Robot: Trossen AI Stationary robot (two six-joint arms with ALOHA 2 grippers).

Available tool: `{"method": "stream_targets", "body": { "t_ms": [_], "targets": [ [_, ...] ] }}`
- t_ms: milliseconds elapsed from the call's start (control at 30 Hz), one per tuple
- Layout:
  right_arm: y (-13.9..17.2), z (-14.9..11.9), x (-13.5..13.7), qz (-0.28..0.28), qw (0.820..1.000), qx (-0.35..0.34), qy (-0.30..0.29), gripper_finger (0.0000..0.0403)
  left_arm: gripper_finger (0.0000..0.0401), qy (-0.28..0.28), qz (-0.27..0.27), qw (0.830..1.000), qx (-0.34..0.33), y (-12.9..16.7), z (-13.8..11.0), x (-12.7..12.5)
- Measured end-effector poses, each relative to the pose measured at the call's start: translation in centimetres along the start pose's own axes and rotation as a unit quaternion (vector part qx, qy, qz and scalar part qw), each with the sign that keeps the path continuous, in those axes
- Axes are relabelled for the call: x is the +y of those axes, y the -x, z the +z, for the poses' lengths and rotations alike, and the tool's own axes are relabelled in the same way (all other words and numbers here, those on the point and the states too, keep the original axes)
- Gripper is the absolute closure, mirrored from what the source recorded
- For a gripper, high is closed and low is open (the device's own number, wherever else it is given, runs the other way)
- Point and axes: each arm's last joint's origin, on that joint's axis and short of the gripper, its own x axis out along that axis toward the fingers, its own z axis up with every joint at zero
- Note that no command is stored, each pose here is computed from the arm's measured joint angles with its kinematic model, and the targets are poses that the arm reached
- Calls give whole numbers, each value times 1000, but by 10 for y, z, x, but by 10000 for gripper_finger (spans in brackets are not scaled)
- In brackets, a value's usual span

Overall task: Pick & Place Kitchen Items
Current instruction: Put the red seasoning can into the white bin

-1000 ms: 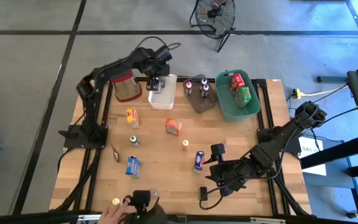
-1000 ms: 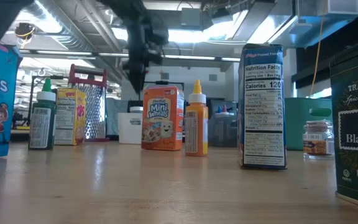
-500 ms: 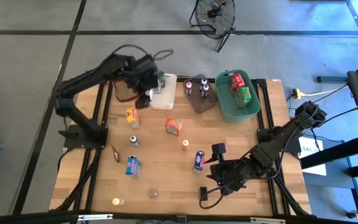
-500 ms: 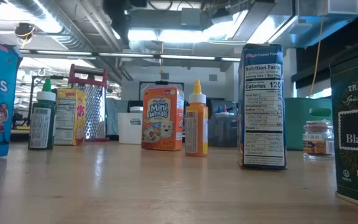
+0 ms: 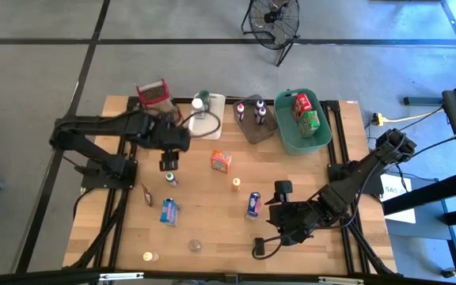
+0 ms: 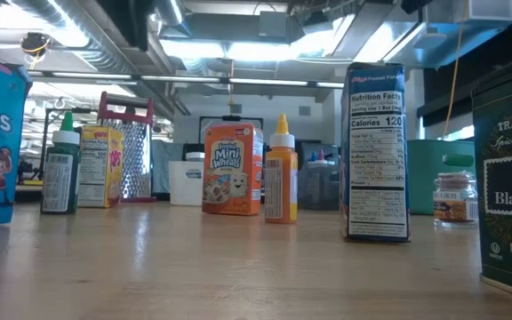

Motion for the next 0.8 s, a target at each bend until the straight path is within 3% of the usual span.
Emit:
{"method": "stream_targets", "body": {
  "t_ms": [300, 433, 600, 800],
  "targets": [
    [-4, 4, -13, -15, 1000, 5, -5, 153, 141, -25, -40, 997, -54, -7, -31, -29],
    [4, 4, -31, -39, 995, 29, -87, 153, 139, -21, -52, 993, -102, -3, -33, -33],
    [13, -5, -50, -84, 974, 77, -195, 153, 140, -17, -47, 988, -143, 5, -34, -34],
    [15, -6, -52, -87, 973, 78, -199, 153, 140, -16, -12, 986, -167, 11, -38, -34]
  ]
}}
